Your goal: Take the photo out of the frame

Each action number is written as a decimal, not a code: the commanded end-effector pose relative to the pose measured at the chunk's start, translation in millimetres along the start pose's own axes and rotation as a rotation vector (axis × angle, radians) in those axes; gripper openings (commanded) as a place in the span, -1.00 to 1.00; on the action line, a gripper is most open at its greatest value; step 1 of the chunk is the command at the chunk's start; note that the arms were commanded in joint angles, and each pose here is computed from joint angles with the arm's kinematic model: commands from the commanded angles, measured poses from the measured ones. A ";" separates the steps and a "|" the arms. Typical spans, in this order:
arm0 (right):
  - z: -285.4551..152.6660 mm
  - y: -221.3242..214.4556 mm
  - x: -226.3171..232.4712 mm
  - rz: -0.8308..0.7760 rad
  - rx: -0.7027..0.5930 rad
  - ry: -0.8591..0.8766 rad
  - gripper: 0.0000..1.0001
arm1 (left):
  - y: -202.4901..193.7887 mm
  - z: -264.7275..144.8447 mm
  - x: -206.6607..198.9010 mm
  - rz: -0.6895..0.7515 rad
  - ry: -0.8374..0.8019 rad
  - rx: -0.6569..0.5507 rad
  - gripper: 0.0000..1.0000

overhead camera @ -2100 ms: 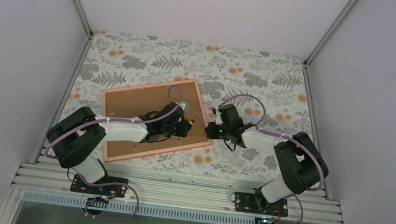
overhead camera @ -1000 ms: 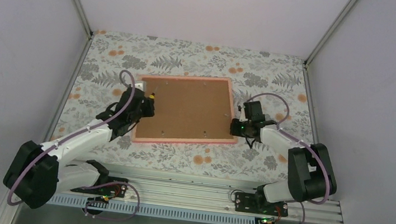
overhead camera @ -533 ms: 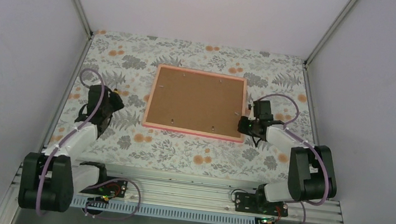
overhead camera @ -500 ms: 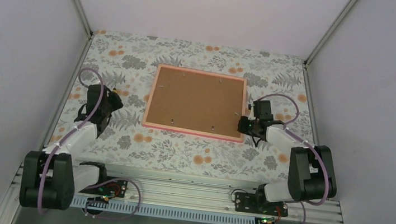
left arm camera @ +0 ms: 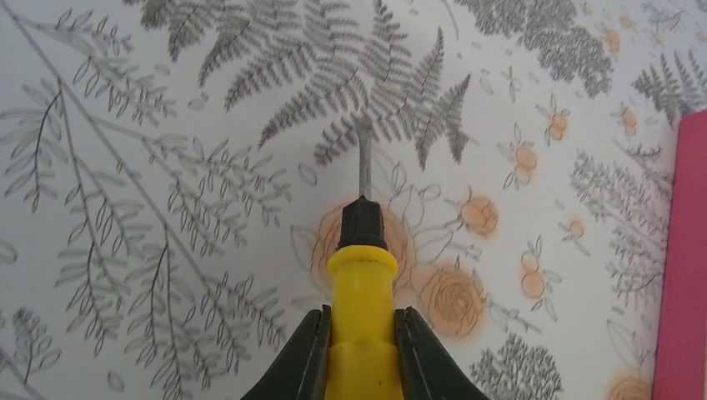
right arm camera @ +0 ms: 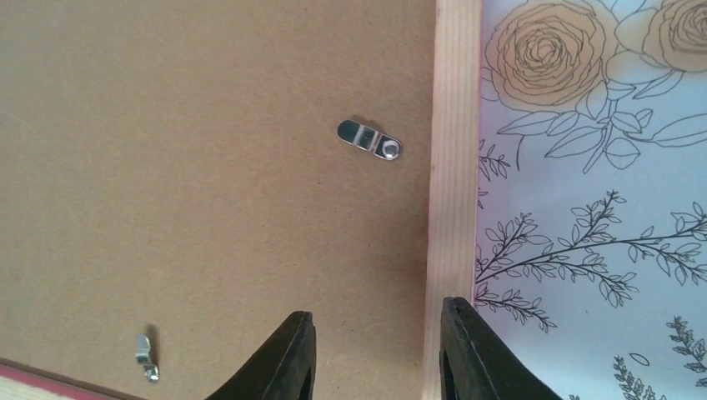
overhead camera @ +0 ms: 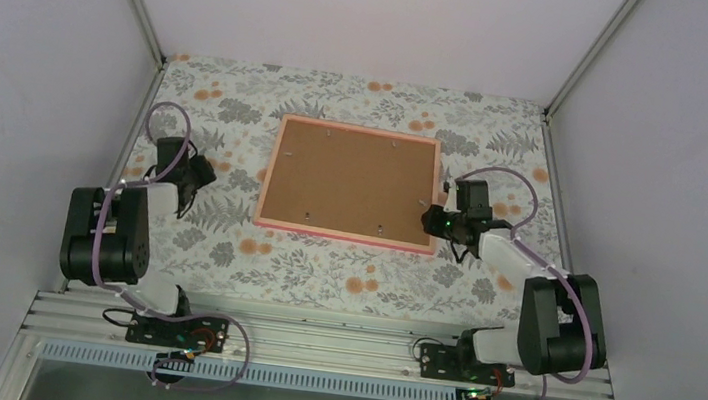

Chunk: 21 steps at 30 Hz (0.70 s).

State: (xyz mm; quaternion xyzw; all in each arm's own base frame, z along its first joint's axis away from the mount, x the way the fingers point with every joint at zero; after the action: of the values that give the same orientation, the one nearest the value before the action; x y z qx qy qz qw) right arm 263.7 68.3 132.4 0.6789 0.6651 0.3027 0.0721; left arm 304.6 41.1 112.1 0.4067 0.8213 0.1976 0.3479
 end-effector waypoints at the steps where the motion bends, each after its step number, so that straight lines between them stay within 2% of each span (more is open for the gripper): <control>1: -4.9 0.4 3.0 -0.022 -0.029 0.045 -0.40 | 21.5 7.1 -8.7 0.013 -0.023 -0.037 -0.86; 8: -5.6 -0.5 5.6 -0.026 -0.027 0.064 -0.38 | 15.2 17.3 -4.6 -0.005 0.013 0.035 -0.70; 16: -8.4 -4.3 8.9 -0.031 -0.017 0.077 -0.37 | 18.3 10.0 -2.5 0.000 0.070 0.027 -0.55; 19: -11.7 -5.3 10.8 -0.034 -0.019 0.080 -0.36 | 18.5 7.3 -2.1 -0.002 0.082 0.028 -0.40; 21: -14.5 -6.1 12.0 -0.036 -0.022 0.083 -0.36 | 19.4 5.3 -2.6 -0.001 0.085 0.030 -0.38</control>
State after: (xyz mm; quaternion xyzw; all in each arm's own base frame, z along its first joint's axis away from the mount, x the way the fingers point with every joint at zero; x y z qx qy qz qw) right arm 257.0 72.8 139.7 0.6630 0.6703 0.3277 0.0606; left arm 318.3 46.7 109.0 0.4063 0.8400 0.1858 0.3080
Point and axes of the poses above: each gripper's point midway between its finger pads, its own z axis out along the fingers, its own x axis along the line the jaws close on, y = z × x, the point moved 10 cm from there along -z, back along the fingers, and after that the axes turned 3 degrees about -z, right-handed, at the moved point
